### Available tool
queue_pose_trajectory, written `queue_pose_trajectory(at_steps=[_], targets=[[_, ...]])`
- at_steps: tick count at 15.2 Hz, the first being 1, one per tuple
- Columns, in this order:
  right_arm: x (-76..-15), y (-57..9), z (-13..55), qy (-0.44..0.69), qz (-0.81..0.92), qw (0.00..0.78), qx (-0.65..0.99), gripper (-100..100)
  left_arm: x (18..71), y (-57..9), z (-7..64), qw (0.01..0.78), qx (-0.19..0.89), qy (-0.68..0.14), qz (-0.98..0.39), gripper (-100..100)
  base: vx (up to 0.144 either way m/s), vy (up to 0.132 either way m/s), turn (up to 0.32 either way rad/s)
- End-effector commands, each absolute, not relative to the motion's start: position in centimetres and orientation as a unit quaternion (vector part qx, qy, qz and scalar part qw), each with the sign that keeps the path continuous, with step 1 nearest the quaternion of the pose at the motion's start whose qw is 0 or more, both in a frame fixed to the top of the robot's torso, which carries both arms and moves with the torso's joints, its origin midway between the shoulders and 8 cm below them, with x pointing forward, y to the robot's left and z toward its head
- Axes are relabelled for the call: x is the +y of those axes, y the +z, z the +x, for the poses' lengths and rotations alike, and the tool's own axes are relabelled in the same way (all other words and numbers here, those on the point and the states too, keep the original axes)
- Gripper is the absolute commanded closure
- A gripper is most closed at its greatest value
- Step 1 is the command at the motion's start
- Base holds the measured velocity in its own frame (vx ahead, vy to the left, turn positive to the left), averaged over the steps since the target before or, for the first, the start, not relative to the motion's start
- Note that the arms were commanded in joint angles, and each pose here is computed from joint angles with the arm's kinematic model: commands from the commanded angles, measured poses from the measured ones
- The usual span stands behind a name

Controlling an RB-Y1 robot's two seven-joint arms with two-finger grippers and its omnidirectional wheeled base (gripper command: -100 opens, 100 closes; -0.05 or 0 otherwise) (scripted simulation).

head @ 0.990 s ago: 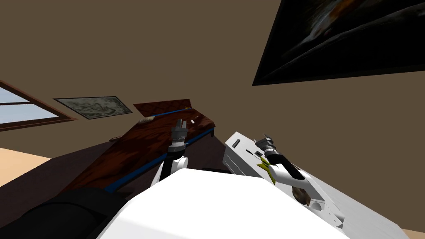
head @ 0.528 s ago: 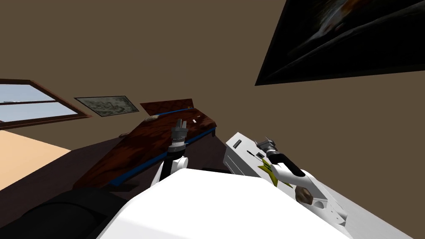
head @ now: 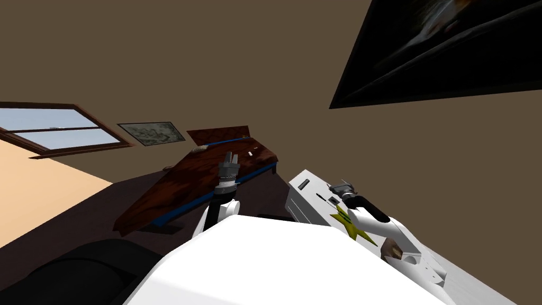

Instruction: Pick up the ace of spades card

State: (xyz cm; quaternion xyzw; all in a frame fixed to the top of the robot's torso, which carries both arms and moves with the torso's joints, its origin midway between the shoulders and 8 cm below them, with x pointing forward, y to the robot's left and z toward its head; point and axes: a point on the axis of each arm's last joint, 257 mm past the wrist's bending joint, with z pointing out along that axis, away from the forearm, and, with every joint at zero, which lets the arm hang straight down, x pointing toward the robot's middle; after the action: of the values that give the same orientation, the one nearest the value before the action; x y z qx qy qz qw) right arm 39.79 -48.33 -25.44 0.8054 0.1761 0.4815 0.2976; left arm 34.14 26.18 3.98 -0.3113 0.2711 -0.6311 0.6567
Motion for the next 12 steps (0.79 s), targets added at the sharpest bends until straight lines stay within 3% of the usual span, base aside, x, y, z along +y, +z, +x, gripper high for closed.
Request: queue_pose_trajectory(at_steps=[1, 12], targets=[[-49.5, -26.9, 39.2, 0.465, 0.828, 0.279, 0.145, -100, 26.2, 4.0, 34.1, 0.657, 0.271, -0.631, -0.311, 0, -0.017, -0.024, 0.151], [-52.3, -31.3, 36.6, 0.411, 0.887, 0.209, 0.018, -100, 26.2, 4.0, 34.1, 0.657, 0.271, -0.631, -0.311, 0, -0.014, -0.022, 0.084]])
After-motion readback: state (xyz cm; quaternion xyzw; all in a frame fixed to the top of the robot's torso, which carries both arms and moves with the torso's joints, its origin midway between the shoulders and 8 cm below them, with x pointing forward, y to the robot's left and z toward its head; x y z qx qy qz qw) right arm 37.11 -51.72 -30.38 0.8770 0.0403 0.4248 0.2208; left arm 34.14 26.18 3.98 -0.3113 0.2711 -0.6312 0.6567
